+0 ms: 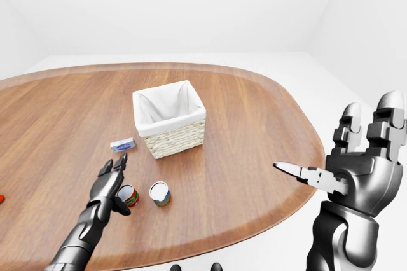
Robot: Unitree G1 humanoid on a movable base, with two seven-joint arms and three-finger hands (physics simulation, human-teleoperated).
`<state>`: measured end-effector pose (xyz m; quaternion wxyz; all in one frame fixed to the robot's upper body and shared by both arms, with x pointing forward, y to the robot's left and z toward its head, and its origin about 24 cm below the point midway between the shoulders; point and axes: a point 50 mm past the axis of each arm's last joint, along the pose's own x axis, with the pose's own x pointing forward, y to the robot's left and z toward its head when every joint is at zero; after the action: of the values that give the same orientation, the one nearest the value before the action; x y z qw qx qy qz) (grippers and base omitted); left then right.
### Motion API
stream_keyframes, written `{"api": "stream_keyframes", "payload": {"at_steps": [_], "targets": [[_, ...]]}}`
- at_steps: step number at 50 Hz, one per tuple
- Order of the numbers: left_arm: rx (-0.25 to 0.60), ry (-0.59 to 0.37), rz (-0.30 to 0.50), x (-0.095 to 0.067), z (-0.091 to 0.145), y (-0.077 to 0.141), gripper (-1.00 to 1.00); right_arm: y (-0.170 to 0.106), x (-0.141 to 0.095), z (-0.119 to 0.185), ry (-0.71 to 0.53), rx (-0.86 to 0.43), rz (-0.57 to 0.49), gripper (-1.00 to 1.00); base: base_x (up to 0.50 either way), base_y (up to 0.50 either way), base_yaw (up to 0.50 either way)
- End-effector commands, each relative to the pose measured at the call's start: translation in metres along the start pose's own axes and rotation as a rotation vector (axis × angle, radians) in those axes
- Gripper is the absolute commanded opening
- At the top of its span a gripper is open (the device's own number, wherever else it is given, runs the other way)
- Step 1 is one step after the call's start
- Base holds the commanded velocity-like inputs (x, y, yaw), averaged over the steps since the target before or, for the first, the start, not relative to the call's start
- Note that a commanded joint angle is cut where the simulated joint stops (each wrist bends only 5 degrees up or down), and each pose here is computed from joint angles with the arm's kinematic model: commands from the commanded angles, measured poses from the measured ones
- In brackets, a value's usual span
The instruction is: Pick up the tomato sauce, and put it in the basket.
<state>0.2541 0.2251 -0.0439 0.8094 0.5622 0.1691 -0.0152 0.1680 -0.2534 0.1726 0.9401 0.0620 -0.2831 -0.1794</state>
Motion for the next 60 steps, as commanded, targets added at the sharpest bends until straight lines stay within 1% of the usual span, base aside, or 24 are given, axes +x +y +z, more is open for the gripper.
{"api": "stream_keyframes", "payload": {"at_steps": [1,11,15,25,26,27,28,54,57,58,60], "targets": [[0.013,0.028,-0.003,0.006,-0.004,-0.008,1.00,0.000,-0.001,-0.001,0.004,0.000,-0.001,1.00,0.00,0.00,0.00],[0.021,0.023,-0.025,0.007,-0.004,-0.015,1.00,0.000,-0.001,0.000,0.002,0.001,-0.002,1.00,0.00,0.00,0.00],[0.019,0.014,-0.018,0.008,-0.002,-0.015,1.00,0.000,0.000,0.000,0.000,0.001,-0.001,1.00,0.00,0.00,0.00],[0.025,0.007,-0.031,0.009,0.000,-0.020,1.00,0.000,0.001,0.001,-0.004,0.001,0.001,1.00,0.00,0.00,0.00],[0.022,0.007,-0.034,0.009,0.001,-0.021,0.47,0.000,0.001,0.001,-0.005,0.000,0.001,1.00,0.00,0.00,0.00],[0.022,0.007,-0.034,0.009,0.001,-0.021,0.47,0.000,0.001,0.001,-0.005,0.000,0.002,1.00,0.00,0.00,0.00],[0.012,0.006,-0.041,0.008,0.001,-0.021,-1.00,0.000,0.001,0.001,-0.005,0.001,0.001,1.00,0.00,0.00,0.00],[-0.003,0.012,-0.024,0.010,0.001,-0.018,-1.00,-0.001,0.000,-0.003,0.012,0.000,-0.001,1.00,0.00,0.00,0.00],[-0.020,-0.009,0.001,0.010,0.005,-0.012,-1.00,0.000,0.000,-0.003,0.013,0.000,0.000,1.00,0.00,0.00,0.00],[-0.045,-0.038,0.028,0.009,0.012,-0.003,-1.00,0.000,0.000,-0.003,0.012,0.000,0.001,1.00,0.00,0.00,0.00],[-0.056,-0.045,0.048,0.005,0.017,0.007,-1.00,0.000,0.000,-0.002,0.009,0.000,0.001,1.00,0.00,0.00,0.00]]}}
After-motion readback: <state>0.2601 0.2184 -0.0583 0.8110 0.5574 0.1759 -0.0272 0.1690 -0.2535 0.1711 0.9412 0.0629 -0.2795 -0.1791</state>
